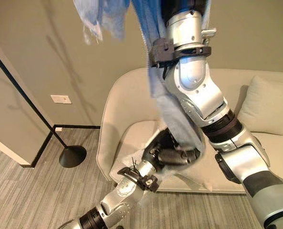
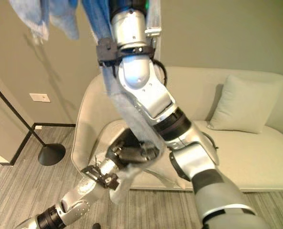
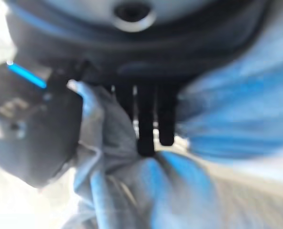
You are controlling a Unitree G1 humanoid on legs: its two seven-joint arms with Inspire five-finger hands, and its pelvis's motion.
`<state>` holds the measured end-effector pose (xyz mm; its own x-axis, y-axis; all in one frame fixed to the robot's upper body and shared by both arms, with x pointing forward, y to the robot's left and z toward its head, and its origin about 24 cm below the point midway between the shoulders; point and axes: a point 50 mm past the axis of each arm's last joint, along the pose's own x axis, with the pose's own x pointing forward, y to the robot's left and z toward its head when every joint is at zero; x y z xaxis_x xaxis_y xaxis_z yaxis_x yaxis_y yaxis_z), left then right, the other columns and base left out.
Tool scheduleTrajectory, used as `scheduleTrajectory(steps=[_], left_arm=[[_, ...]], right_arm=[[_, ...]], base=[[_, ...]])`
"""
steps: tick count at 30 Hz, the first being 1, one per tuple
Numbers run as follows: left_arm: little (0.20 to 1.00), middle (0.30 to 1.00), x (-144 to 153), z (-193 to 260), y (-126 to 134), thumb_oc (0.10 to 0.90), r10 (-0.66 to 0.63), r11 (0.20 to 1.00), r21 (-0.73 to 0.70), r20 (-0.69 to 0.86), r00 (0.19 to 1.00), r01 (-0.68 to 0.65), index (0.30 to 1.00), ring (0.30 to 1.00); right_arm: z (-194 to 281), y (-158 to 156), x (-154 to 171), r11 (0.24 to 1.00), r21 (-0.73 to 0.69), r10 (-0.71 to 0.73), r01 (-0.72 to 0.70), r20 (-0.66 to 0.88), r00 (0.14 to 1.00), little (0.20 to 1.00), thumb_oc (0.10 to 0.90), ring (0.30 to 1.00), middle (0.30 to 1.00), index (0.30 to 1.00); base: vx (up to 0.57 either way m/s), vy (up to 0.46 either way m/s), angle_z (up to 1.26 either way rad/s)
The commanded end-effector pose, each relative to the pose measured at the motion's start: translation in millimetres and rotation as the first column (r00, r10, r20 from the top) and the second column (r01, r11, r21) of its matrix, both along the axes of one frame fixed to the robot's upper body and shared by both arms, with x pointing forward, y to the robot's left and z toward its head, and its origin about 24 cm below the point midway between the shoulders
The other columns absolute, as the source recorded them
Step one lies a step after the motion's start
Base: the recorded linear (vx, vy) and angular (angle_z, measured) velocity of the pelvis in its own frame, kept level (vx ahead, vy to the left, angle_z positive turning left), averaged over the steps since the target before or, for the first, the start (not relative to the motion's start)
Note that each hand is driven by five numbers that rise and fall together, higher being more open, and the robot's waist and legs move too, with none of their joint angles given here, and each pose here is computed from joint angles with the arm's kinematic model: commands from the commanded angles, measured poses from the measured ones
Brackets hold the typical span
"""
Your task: Hang the clothes on the sofa on the clothes rack.
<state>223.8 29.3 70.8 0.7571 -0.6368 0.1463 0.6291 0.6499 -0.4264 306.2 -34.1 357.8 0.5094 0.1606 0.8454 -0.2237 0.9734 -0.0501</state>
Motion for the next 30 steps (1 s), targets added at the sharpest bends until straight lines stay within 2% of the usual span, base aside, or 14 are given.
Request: scheduleTrajectory(steps=[1, 5, 7, 10, 15, 17, 20, 22, 23, 24, 27, 28, 29, 30], left_arm=[[0.900, 0.900, 19, 17, 6, 0.800, 0.015, 0.998, -0.059, 0.085, 0.996, -0.010, 0.900, 0.900], [0.900, 0.900, 16, 18, -4, 0.800, -0.047, 0.997, -0.058, 0.080, 0.996, 0.052, 0.900, 0.900], [0.300, 0.300, 17, 19, -8, 0.400, -0.068, 0.997, -0.038, 0.092, 0.993, 0.072, 0.300, 0.300], [0.300, 0.300, 24, 13, -6, 0.400, -0.011, 1.000, -0.019, 0.064, 0.998, 0.013, 0.300, 0.300], [0.300, 0.300, 34, 15, 20, 0.400, 0.134, 0.991, -0.030, 0.069, 0.989, -0.132, 0.300, 0.300], [0.300, 0.300, 38, 17, 40, 0.400, 0.228, 0.974, -0.021, 0.088, 0.970, -0.227, 0.300, 0.300], [0.300, 0.300, 38, 15, 89, 0.400, 0.427, 0.901, 0.025, 0.133, 0.894, -0.434, 0.300, 0.300], [0.300, 0.300, 33, 10, 124, 0.400, 0.545, 0.819, 0.093, 0.185, 0.818, -0.566, 0.300, 0.300], [0.300, 0.300, 23, 0, 156, 0.400, 0.642, 0.728, 0.151, 0.190, 0.743, -0.668, 0.300, 0.300], [0.300, 0.300, 22, 0, 156, 0.400, 0.642, 0.728, 0.154, 0.189, 0.743, -0.668, 0.300, 0.300], [0.300, 0.300, 1, -10, 206, 0.400, 0.800, 0.539, 0.201, 0.183, 0.572, -0.818, 0.300, 0.300], [0.300, 0.300, 1, -10, 206, 0.400, 0.800, 0.539, 0.201, 0.183, 0.572, -0.818, 0.300, 0.300], [0.300, 0.300, -17, -14, 229, 0.400, 0.854, 0.416, 0.249, 0.222, 0.470, -0.875, 0.300, 0.300], [0.300, 0.300, -21, -13, 240, 0.400, 0.870, 0.353, 0.266, 0.261, 0.419, -0.897, 0.300, 0.300]], right_arm=[[54, -4, -22, 0.997, 0.057, 0.040, -0.051, 0.192, 0.981, 0.300, 0.400, 0.300, 0.300, 0.300], [52, 2, -23, 0.995, 0.042, 0.080, -0.089, 0.180, 0.980, 0.300, 0.400, 0.300, 0.300, 0.300], [51, 4, -22, 0.994, 0.043, 0.087, -0.096, 0.170, 0.982, 0.300, 0.400, 0.300, 0.300, 0.300], [52, 3, -20, 0.990, 0.062, 0.114, -0.124, 0.147, 0.983, 0.300, 0.400, 0.300, 0.300, 0.300], [59, -17, -17, 0.995, 0.071, 0.051, -0.064, 0.169, 0.984, 0.300, 0.400, 0.300, 0.300, 0.300], [60, -32, -15, 0.997, 0.070, 0.012, -0.026, 0.180, 0.984, 0.300, 0.400, 0.300, 0.300, 0.300], [63, -66, -20, 0.999, 0.037, -0.046, 0.038, 0.224, 0.974, 0.300, 0.400, 0.300, 0.300, 0.300], [63, -90, -27, 0.996, 0.000, -0.083, 0.086, 0.261, 0.962, 0.300, 0.400, 0.300, 0.300, 0.300], [62, -113, -33, 0.991, -0.025, -0.116, 0.128, 0.278, 0.954, 0.300, 0.400, 0.300, 0.300, 0.300], [61, -113, -33, 0.992, -0.024, -0.115, 0.126, 0.275, 0.955, 0.300, 0.400, 0.300, 0.300, 0.300], [42, -139, -36, 0.982, -0.107, -0.128, 0.156, 0.234, 0.964, 0.300, 0.400, 0.300, 0.300, 0.300], [42, -139, -36, 0.982, -0.107, -0.128, 0.156, 0.234, 0.964, 0.300, 0.400, 0.300, 0.300, 0.300], [23, -159, -40, 0.968, -0.163, -0.156, 0.190, 0.201, 0.967, 0.300, 0.400, 0.300, 0.300, 0.300], [16, -168, -41, 0.965, -0.171, -0.168, 0.200, 0.186, 0.968, 0.300, 0.400, 0.300, 0.300, 0.300]], base=[[0.00, 0.002, -0.08], [-0.01, 0.002, -0.01], [0.00, 0.000, 0.00], [0.01, 0.004, -0.05], [0.01, -0.009, 0.01], [0.00, -0.022, 0.01], [0.00, -0.068, 0.04], [-0.01, -0.091, 0.02], [0.04, -0.085, 0.04], [0.00, -0.085, 0.02], [0.00, -0.083, -0.01], [-0.02, -0.088, 0.02], [-0.04, -0.065, 0.03], [-0.13, -0.063, 0.12]])
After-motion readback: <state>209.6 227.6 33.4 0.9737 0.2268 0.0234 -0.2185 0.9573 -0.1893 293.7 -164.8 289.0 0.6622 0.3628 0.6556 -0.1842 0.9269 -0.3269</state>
